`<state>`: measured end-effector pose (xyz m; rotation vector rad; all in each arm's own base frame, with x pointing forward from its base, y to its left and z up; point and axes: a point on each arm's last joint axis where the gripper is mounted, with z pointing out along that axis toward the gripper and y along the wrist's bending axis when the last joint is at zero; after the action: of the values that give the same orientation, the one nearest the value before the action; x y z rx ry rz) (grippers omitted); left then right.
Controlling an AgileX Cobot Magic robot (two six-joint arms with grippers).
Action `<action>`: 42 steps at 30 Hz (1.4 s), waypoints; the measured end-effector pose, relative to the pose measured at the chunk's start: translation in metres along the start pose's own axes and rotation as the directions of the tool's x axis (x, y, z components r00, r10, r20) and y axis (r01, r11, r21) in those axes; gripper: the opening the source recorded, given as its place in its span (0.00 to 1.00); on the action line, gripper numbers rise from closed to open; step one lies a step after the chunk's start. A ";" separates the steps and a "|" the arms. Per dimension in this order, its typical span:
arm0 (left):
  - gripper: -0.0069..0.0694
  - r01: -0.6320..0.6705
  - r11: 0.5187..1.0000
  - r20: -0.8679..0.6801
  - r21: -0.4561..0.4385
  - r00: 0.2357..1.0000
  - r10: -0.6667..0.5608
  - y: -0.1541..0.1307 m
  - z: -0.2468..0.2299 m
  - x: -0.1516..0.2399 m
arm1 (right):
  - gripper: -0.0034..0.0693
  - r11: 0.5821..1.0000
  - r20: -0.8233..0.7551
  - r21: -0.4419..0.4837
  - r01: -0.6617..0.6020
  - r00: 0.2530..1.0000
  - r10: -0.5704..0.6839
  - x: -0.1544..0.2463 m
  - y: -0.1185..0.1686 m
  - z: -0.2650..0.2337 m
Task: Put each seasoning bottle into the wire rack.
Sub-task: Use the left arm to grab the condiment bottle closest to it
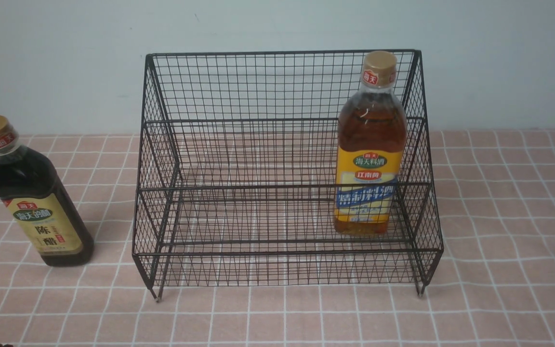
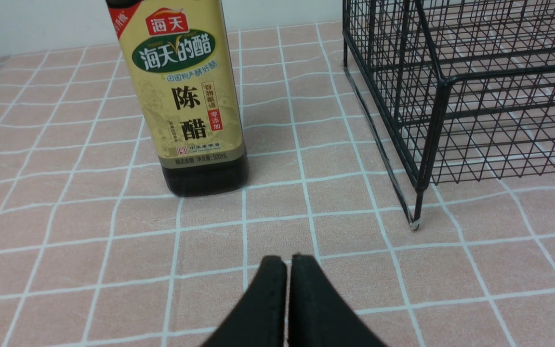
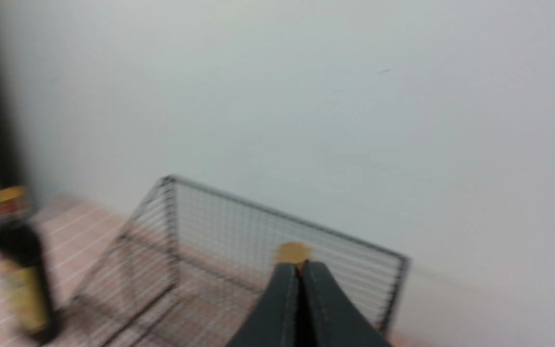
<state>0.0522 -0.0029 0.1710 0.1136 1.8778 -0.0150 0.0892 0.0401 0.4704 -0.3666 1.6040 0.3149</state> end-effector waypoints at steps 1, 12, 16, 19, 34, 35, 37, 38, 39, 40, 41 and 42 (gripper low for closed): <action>0.08 0.000 1.000 0.000 0.000 1.000 0.000 0.000 0.000 0.000 | 0.03 0.998 0.005 0.063 0.005 1.000 -0.006 0.015 -0.006 0.002; 0.08 0.000 1.000 0.000 0.000 1.000 0.000 0.000 0.000 0.000 | 0.03 0.928 -0.106 0.371 0.005 0.994 0.037 0.187 -0.026 -0.009; 0.08 0.000 1.000 0.000 0.000 1.000 0.000 0.000 0.000 0.000 | 0.03 0.924 -0.193 0.380 0.049 0.981 0.027 0.245 -0.023 -0.015; 0.08 0.000 1.000 0.000 0.000 1.000 0.000 0.000 0.000 0.000 | 0.03 0.925 -0.232 0.375 0.053 0.972 0.039 0.288 -0.018 -0.021; 0.08 0.001 1.000 0.000 -0.002 1.000 -0.001 0.000 0.000 0.000 | 0.03 0.905 -0.161 0.420 0.063 0.987 0.007 0.292 -0.016 -0.029; 0.08 0.001 1.000 0.000 -0.002 1.000 -0.001 0.000 0.000 0.000 | 0.03 0.905 -0.161 0.420 0.063 0.987 0.007 0.292 -0.016 -0.029; 0.08 0.001 1.000 0.000 -0.002 1.000 -0.001 0.000 0.000 0.000 | 0.03 0.905 -0.161 0.420 0.063 0.987 0.007 0.292 -0.016 -0.029; 0.08 0.001 1.000 0.000 -0.002 1.000 -0.001 0.000 0.000 0.000 | 0.03 0.905 -0.161 0.420 0.063 0.987 0.007 0.292 -0.016 -0.029; 0.08 0.001 1.000 0.000 -0.002 1.000 -0.001 0.000 0.000 0.000 | 0.03 0.905 -0.161 0.420 0.063 0.987 0.007 0.292 -0.016 -0.029; 0.08 0.001 1.000 0.000 -0.002 1.000 -0.001 0.000 0.000 0.000 | 0.03 0.905 -0.161 0.420 0.063 0.987 0.007 0.292 -0.016 -0.029; 0.08 0.001 1.000 0.000 -0.002 1.000 -0.001 0.000 0.000 0.000 | 0.03 0.905 -0.161 0.420 0.063 0.987 0.007 0.292 -0.016 -0.029; 0.08 0.001 1.000 0.000 -0.002 1.000 -0.001 0.000 0.000 0.000 | 0.03 0.905 -0.161 0.420 0.063 0.987 0.007 0.292 -0.016 -0.029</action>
<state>0.0522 -0.0028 0.1710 0.1120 1.8779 -0.0138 0.0548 0.0004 0.1813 -0.0780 1.7695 -0.0944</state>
